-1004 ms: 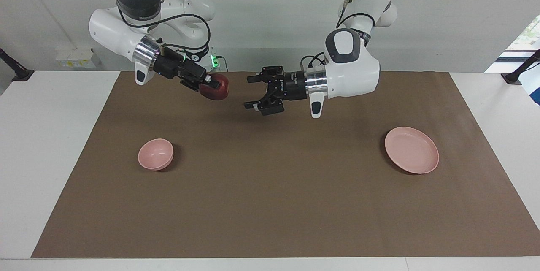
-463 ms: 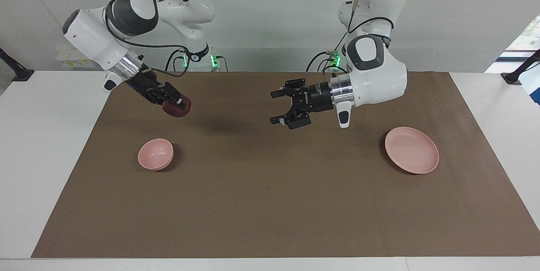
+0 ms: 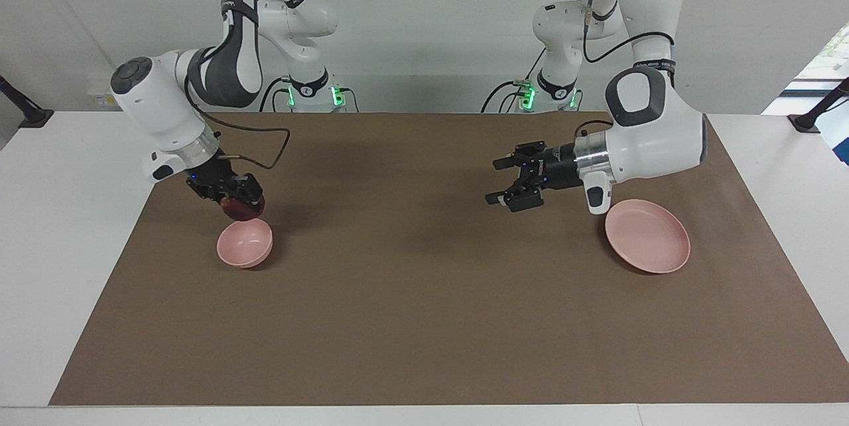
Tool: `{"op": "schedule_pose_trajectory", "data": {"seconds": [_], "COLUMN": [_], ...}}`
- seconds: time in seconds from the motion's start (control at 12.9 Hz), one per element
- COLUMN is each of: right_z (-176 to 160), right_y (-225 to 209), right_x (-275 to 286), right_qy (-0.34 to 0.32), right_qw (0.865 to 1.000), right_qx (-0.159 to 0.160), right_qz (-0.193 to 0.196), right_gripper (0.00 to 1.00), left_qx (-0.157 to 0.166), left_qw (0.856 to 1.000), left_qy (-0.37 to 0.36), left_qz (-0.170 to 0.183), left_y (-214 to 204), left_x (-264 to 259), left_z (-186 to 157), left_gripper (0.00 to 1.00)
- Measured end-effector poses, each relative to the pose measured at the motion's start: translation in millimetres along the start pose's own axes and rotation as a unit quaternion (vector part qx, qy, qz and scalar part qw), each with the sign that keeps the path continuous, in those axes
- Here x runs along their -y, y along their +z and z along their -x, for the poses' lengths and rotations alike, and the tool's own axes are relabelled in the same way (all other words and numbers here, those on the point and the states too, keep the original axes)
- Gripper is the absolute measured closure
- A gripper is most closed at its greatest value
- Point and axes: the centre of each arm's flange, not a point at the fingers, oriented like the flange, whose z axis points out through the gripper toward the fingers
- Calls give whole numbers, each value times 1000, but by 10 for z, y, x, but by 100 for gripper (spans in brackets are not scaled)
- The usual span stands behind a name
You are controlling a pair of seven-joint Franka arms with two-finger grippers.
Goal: Move apple from plate to bowl
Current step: 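Lower the apple into the small pink bowl and open the right gripper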
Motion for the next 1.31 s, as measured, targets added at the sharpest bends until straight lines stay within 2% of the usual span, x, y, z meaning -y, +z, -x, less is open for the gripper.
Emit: {"op": "schedule_pose_trajectory", "data": {"seconds": [0.15,0.31,0.54,0.77,0.93,1.08,1.31], "right_z": [-117,-216,-284,-280,-275,-271,-266], "right_y": [121,219,390,464,521,603,697], "right_x": [80,184,200,283,313,302,293], "right_qy": [-48,-86,-96,-102,-104,-104,-104], "right_qw": [998,993,991,990,990,990,990], "right_qx": [-5,-4,-3,2,6,13,20], "right_qz": [51,86,94,94,94,95,95], "right_gripper": [22,22,22,22,22,22,22], "left_qx": [-16,-34,-111,-168,-207,-213,-225], "left_qw": [1000,999,992,982,969,957,924], "left_qy": [8,20,44,60,94,161,271], "left_qz": [-10,-3,-35,-66,-92,-112,-151], "left_y": [-176,-372,-461,-461,-488,-511,-579], "left_x": [69,81,118,151,174,179,197], "left_z": [-155,-227,-231,-269,-313,-324,-346], "left_gripper": [0,0,0,0,0,0,0]}}
